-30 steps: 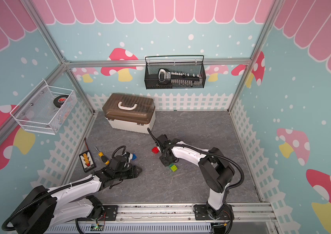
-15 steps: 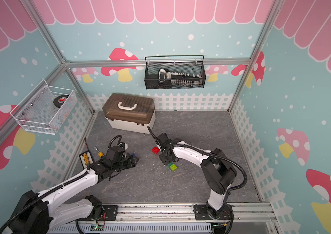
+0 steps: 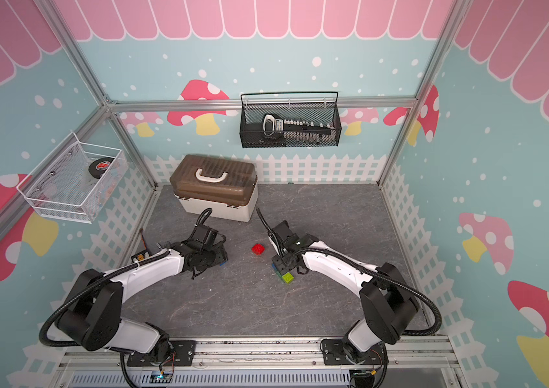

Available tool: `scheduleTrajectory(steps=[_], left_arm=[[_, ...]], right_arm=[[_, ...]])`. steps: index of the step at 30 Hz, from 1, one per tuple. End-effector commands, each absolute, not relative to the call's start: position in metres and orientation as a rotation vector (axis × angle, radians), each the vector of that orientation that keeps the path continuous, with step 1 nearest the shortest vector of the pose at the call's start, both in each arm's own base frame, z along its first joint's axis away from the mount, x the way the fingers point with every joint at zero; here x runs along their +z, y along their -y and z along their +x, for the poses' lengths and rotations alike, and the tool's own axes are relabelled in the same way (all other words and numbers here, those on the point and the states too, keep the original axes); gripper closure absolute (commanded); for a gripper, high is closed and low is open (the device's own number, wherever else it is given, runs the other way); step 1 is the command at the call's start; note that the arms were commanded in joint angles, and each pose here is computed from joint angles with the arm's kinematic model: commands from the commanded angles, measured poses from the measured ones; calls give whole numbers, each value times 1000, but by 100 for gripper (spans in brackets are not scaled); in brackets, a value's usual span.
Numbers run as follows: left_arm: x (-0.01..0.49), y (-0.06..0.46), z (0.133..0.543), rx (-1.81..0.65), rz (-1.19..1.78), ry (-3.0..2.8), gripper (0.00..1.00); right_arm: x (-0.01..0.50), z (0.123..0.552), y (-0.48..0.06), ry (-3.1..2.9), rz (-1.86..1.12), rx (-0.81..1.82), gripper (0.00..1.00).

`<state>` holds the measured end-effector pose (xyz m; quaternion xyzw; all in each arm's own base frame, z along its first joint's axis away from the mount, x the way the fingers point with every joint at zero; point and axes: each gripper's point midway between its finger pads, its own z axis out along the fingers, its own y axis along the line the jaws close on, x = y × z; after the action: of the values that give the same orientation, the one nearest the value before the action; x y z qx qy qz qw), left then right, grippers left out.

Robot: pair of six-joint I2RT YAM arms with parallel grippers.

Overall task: Assemble the letter y with lego
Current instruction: Move the lego brick at the center of the board.

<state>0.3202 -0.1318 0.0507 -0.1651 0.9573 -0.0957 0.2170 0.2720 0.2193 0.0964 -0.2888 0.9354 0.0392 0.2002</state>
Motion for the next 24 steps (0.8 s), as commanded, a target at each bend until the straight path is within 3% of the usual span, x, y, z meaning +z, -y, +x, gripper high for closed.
scheduleTrajectory(steps=[1,9,13,19,24], left_arm=[[47,130,331,-223,-522,-2651,32],[25,131,335,-120,-517,-2720,47],[20,136,331,-112,-494,-2739,63],[24,171,314,-210,-362,-2787,72],[25,216,282,-290,-198,-2836,73]], right_arm=[[107,273,-213,-2588,-760,121,50],[109,270,-204,-2583,-721,141,50],[108,271,-202,-2583,-707,143,51],[103,269,-200,-2594,-705,157,51],[97,266,-200,-2606,-702,179,51]])
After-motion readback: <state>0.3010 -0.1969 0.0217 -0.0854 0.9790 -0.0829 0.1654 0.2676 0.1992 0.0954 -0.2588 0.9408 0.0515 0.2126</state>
